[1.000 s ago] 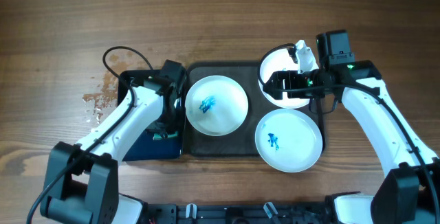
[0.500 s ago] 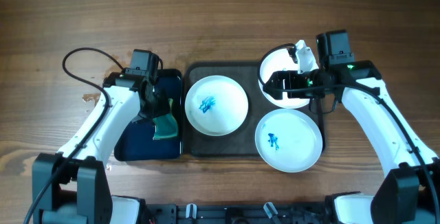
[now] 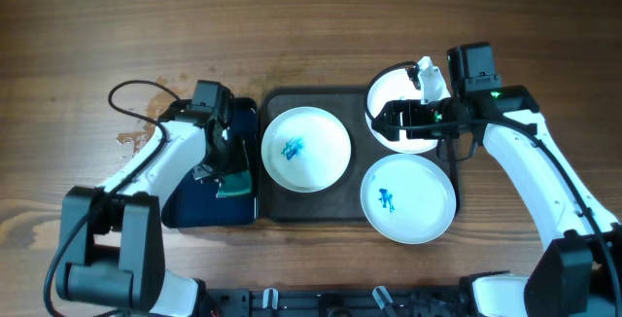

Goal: Clean dirty plates on tray and stack at the side

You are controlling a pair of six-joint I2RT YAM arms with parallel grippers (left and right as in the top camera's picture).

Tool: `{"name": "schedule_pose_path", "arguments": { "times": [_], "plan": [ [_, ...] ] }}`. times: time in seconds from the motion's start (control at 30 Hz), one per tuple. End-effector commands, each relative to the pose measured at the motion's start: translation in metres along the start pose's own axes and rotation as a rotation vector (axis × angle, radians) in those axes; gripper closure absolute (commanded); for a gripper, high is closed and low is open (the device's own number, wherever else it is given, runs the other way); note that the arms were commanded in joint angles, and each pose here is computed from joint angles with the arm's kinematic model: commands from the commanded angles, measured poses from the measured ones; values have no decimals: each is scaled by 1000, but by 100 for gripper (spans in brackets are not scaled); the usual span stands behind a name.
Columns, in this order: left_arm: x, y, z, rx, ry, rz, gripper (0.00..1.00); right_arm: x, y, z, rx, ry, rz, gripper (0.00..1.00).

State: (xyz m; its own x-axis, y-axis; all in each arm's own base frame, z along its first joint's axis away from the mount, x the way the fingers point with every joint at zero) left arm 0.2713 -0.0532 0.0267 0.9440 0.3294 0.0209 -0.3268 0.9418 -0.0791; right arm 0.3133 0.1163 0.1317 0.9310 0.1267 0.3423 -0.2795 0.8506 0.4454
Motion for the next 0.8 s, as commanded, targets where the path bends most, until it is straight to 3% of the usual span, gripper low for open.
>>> {"name": "schedule_pose_path", "arguments": {
  "times": [0.0, 0.03, 0.07, 0.13, 0.17, 0.27, 0.3, 0.33, 0.37, 0.5, 0.53, 0.57, 0.63, 0.7, 0.77],
  "plan": [
    [-6, 0, -9, -1, 37, -14, 58, 6, 0, 3, -6, -10, 26, 0],
    [-6, 0, -9, -1, 38, -14, 71, 6, 0, 3, -6, -10, 26, 0],
    [-6, 0, -9, -1, 36, -14, 69, 6, 0, 3, -6, -10, 25, 0],
    [-5, 0, -9, -2, 35, -14, 49, 6, 0, 3, -6, -11, 26, 0],
    [-5, 0, -9, -2, 35, -14, 46, 6, 0, 3, -6, -11, 26, 0],
    [-5, 0, -9, -3, 33, -15, 54, 7, 0, 3, -6, -14, 28, 0],
    [-5, 0, -9, -3, 32, -14, 66, 7, 0, 3, -7, -14, 28, 0],
    [-5, 0, -9, -3, 32, -14, 85, 7, 0, 3, -6, -14, 28, 0],
    [-5, 0, -9, -4, 32, -14, 96, 7, 0, 3, -6, -14, 27, 0],
    [-4, 0, -9, -5, 29, -14, 95, 7, 0, 3, -6, -14, 25, 0],
    [-4, -1, -9, -5, 29, -14, 73, 7, 0, 3, -7, -14, 25, 0],
    [-4, -1, -9, -5, 29, -14, 59, 7, 0, 3, -6, -16, 26, 0],
    [-4, -1, -9, -6, 28, -14, 75, 8, 0, 3, -6, -20, 28, 0],
    [-4, -1, -9, -5, 29, -14, 96, 8, 0, 3, -6, -21, 19, 0],
    [-4, -1, -9, -6, 28, -14, 96, 9, 1, 3, -4, -22, -5, 1]
  ]
}}
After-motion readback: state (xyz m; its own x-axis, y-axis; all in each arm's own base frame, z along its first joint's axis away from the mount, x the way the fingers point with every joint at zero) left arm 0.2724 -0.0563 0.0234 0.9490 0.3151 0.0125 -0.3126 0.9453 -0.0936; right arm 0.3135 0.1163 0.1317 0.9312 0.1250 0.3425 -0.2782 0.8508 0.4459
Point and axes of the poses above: each gripper's point midway between its finger pads, its own z axis back along the fingers, its own y axis along the line the jaws close on, x = y × z, the point moved 2 cm from there along z, back along the fingers, and after that the axes turned 4 degrees about z, right-handed, at the moved point
